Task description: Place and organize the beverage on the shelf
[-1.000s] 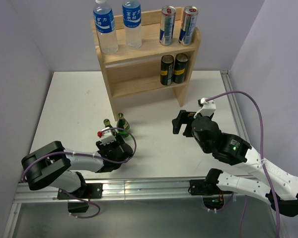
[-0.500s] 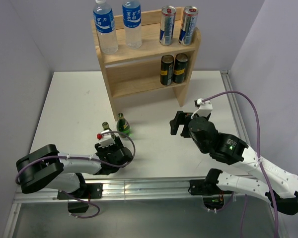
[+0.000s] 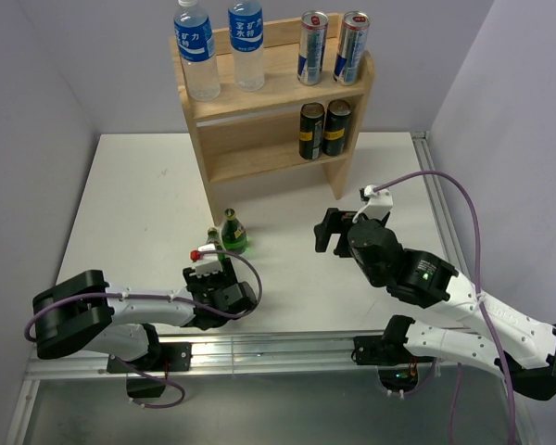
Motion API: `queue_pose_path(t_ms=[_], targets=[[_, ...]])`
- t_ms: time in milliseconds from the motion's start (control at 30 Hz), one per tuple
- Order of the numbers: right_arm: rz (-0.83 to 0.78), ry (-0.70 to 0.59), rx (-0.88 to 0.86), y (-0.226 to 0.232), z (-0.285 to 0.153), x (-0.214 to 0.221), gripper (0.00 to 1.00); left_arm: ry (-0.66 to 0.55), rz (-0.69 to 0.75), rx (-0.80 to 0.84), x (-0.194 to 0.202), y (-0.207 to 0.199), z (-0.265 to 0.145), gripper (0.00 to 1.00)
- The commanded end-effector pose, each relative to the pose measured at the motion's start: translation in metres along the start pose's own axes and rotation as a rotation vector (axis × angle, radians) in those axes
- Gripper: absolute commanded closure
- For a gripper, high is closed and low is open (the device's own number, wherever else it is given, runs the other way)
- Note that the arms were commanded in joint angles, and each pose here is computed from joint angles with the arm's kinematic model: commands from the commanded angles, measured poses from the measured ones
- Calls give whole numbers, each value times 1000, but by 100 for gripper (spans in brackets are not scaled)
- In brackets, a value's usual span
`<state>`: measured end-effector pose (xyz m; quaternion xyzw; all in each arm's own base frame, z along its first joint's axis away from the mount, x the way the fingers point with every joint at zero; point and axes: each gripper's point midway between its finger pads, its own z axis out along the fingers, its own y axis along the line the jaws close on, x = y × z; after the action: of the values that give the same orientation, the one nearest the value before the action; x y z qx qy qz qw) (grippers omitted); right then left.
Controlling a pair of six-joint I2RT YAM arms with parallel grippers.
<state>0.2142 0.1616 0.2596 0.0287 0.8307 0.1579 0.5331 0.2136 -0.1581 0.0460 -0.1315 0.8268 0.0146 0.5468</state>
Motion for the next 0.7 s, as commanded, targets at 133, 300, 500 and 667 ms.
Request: queue_pose_path(t_ms=[133,300,500,667], targets=[[32,-38,1,3,1,-6,4,-87,-112,-20,-23,-2,-6,100],[38,-46,-1,4,1,-9,4,-6,-124,-12,-10,-6,-12,99],[46,-73,-3,5,-2,-20,4,154,-116,66,13,-29,-27,73],[48,-84,-3,5,-4,-25,4,237,-108,111,25,-38,-40,62]])
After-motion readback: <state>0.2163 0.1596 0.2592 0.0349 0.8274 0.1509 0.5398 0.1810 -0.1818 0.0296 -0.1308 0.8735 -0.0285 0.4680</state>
